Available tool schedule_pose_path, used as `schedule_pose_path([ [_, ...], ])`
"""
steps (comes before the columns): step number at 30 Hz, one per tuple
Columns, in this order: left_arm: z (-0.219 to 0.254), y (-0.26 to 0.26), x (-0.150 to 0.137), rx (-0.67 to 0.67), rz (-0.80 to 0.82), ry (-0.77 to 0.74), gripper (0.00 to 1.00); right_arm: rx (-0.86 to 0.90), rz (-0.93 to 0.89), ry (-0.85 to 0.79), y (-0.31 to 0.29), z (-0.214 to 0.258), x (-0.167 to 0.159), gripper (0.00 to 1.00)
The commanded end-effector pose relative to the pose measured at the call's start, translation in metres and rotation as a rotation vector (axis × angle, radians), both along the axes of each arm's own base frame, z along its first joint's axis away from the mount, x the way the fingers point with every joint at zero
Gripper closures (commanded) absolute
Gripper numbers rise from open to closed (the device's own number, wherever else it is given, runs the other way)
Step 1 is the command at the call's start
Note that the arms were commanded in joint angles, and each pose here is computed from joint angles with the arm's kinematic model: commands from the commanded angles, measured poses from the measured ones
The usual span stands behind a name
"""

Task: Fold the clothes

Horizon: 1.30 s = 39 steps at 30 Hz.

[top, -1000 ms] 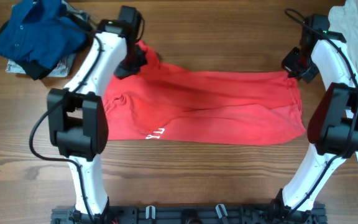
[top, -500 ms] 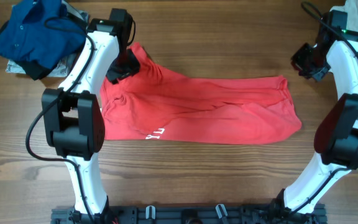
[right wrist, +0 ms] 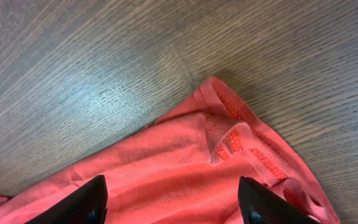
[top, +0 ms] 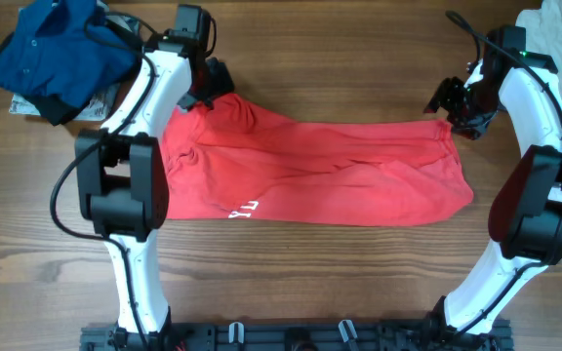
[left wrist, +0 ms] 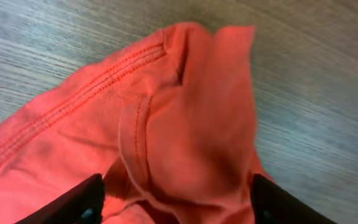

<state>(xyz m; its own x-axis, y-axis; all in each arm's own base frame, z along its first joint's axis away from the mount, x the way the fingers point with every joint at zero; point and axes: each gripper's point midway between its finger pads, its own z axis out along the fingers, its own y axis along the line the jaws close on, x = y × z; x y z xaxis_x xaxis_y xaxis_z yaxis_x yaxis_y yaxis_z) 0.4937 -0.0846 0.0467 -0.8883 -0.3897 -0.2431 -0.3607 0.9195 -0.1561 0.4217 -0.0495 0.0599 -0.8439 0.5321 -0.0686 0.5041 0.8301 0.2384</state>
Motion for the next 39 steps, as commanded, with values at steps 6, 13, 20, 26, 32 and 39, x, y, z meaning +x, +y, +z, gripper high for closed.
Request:
schedule_pose_path([
  [6,-0.022,0.004,-0.003,0.006,-0.012,0.05,0.33,-0.032,-0.101,0.043,-0.005,-0.029,-0.017,0.38],
  [13,-0.023,0.005,-0.006,0.008,-0.012,0.062,0.47,-0.044,-0.103,-0.039,-0.008,-0.028,0.003,0.51],
  [20,-0.023,0.005,-0.009,0.009,-0.012,0.071,0.5,-0.046,-0.104,-0.025,-0.01,-0.05,0.008,0.75],
  [26,-0.023,0.005,-0.009,0.009,-0.012,0.071,0.73,-0.06,-0.117,-0.024,-0.013,-0.05,0.008,0.96],
  [32,0.009,0.008,-0.019,0.01,-0.005,0.064,0.96,-0.061,-0.165,-0.1,-0.012,0.019,-0.003,0.96],
  [39,0.02,0.07,-0.044,0.039,0.19,0.158,0.96,-0.13,-0.212,-0.032,-0.02,0.042,-0.036,0.96],
])
